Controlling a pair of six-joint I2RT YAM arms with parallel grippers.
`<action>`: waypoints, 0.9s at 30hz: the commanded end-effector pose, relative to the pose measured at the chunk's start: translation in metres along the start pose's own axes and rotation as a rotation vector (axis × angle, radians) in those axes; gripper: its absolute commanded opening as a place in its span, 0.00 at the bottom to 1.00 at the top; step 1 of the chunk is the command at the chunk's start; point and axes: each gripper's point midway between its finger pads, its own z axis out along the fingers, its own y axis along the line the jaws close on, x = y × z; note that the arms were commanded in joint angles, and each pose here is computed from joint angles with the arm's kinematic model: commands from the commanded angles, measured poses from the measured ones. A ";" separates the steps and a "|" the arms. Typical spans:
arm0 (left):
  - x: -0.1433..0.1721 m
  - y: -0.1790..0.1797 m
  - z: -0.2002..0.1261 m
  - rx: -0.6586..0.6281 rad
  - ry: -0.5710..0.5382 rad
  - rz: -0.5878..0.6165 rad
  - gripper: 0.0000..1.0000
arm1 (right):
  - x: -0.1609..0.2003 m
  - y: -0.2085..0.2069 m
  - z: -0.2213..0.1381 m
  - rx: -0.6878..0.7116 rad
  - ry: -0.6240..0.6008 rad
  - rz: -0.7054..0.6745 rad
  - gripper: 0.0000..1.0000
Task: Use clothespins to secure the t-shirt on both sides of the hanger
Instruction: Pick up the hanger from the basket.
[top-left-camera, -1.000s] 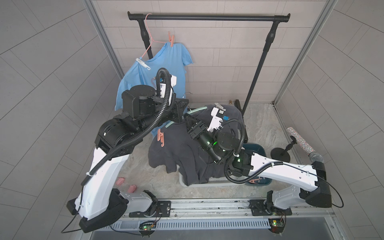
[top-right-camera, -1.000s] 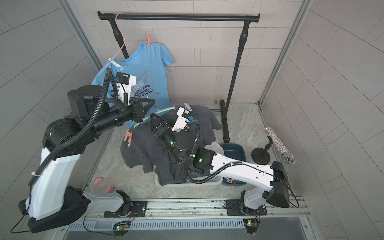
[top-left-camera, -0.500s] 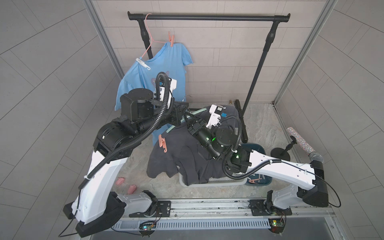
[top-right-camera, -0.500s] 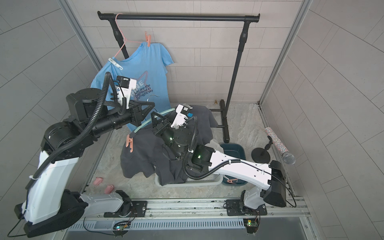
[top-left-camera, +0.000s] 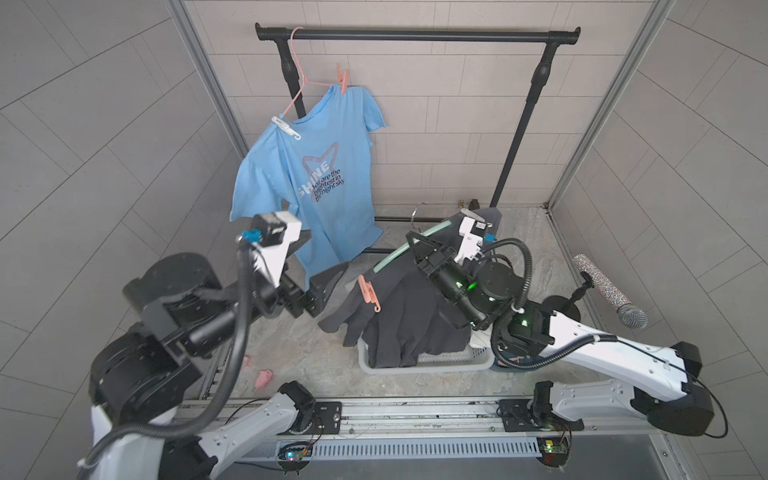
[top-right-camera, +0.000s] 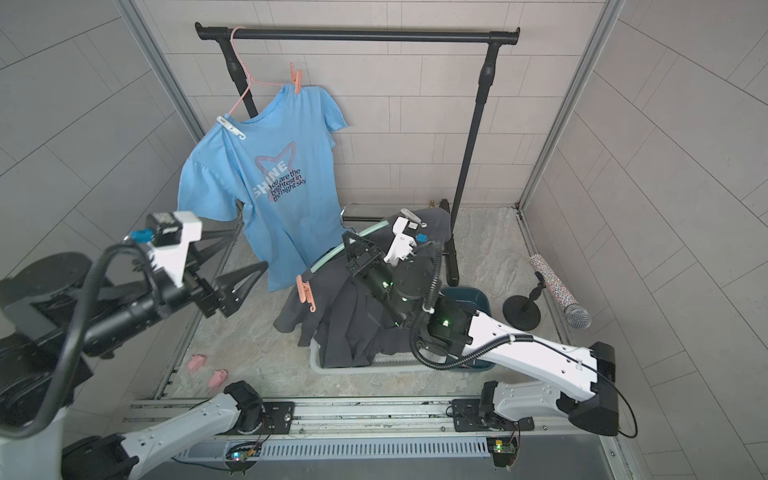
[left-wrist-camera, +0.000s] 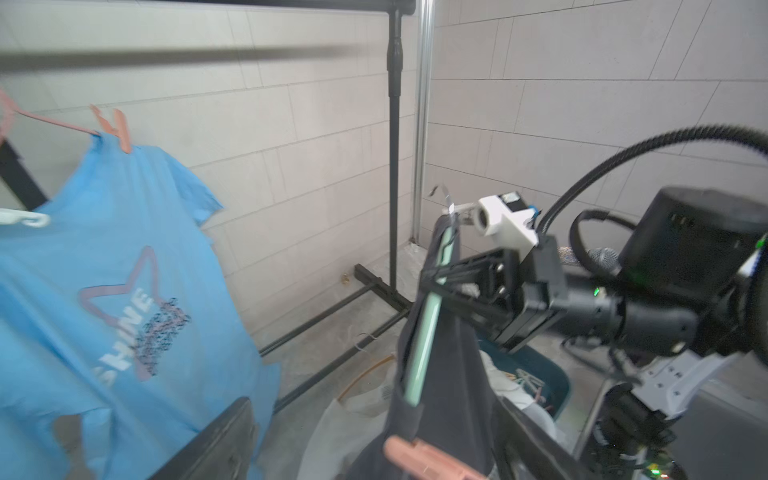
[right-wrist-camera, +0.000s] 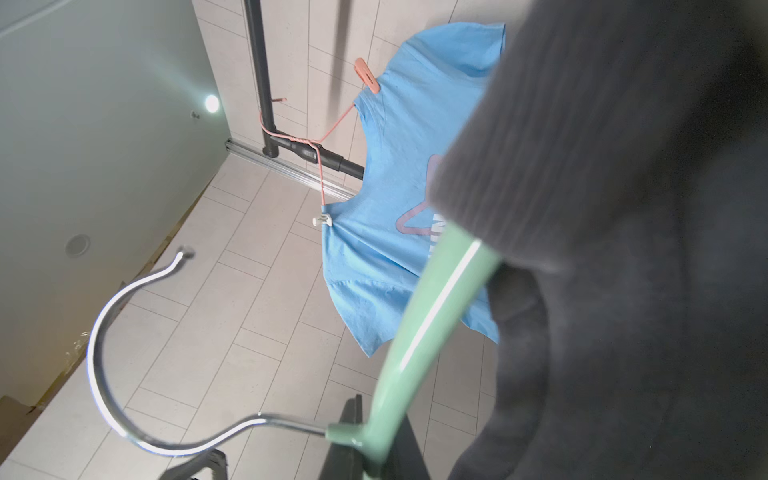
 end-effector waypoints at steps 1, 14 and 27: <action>0.048 0.001 -0.023 -0.024 0.110 0.170 0.91 | -0.036 0.037 -0.030 -0.112 -0.050 0.031 0.00; 0.108 -0.039 0.041 0.204 0.119 0.199 0.86 | -0.036 0.048 -0.041 -0.156 -0.007 0.072 0.00; 0.108 -0.059 0.071 0.322 0.074 0.127 0.68 | -0.027 0.056 -0.037 -0.169 0.014 0.073 0.00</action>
